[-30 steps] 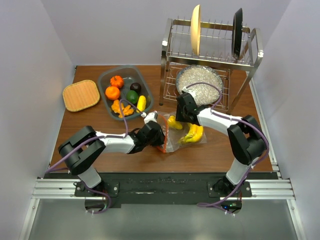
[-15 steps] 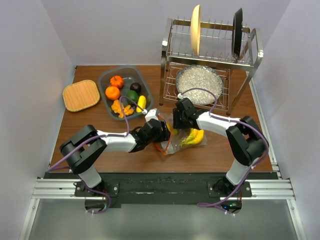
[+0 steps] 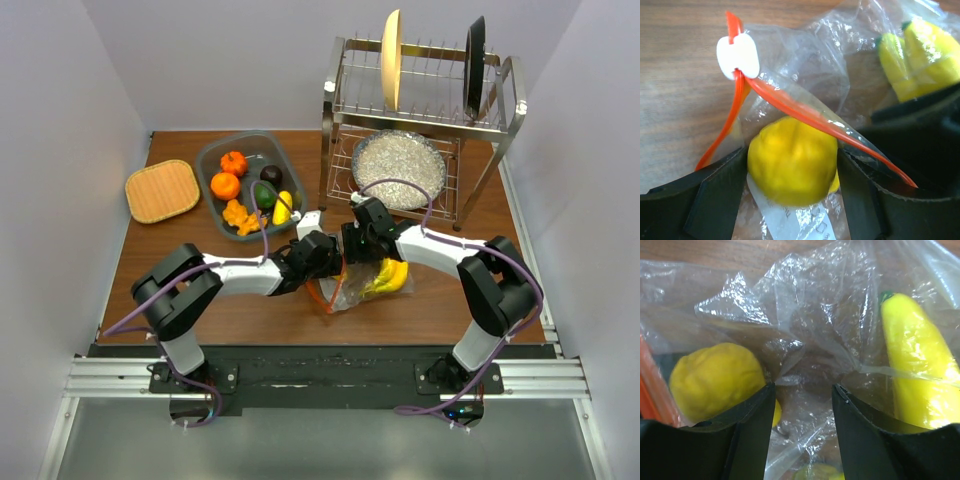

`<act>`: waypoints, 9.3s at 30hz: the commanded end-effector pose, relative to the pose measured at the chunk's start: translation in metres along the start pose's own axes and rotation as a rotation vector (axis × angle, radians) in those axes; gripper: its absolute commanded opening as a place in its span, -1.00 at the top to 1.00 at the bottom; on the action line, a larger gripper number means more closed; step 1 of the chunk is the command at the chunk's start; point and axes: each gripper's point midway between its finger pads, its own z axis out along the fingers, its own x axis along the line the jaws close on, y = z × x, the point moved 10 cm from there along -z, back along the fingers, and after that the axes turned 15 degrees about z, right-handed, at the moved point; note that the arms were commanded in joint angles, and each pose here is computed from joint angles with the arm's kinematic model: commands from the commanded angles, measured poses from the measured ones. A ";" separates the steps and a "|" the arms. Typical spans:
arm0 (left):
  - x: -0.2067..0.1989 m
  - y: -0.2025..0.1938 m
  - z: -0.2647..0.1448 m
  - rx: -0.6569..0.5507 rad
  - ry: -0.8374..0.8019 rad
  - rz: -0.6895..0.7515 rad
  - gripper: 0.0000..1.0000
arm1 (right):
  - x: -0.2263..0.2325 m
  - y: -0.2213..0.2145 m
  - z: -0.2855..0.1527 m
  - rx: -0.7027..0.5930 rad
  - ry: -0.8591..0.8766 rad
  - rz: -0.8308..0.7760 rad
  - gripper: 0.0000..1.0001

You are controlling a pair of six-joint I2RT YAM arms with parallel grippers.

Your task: Open the zip-top bag and remove the fake food

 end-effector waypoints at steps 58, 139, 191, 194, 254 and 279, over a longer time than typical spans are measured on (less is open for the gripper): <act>0.168 0.144 -0.072 -0.195 0.310 -0.026 -0.52 | -0.017 0.020 -0.091 -0.223 -0.063 0.065 -0.41; -0.086 -0.045 -0.052 -0.148 -0.798 0.207 -0.49 | -0.074 -0.044 -0.112 -0.155 -0.026 0.338 -0.29; -0.087 -0.050 -0.046 -0.285 -0.469 0.467 0.06 | -0.050 -0.053 -0.104 -0.104 0.034 0.280 0.17; -0.087 -0.051 -0.046 -0.292 -0.485 0.460 0.06 | -0.050 -0.052 -0.099 -0.105 0.020 0.273 0.20; -0.088 -0.040 -0.031 -0.349 -0.296 0.415 0.58 | -0.064 -0.037 -0.120 -0.218 -0.206 0.208 1.00; -0.072 0.009 -0.065 0.089 -0.621 0.260 1.00 | -0.062 -0.020 -0.098 -0.318 -0.303 0.142 1.00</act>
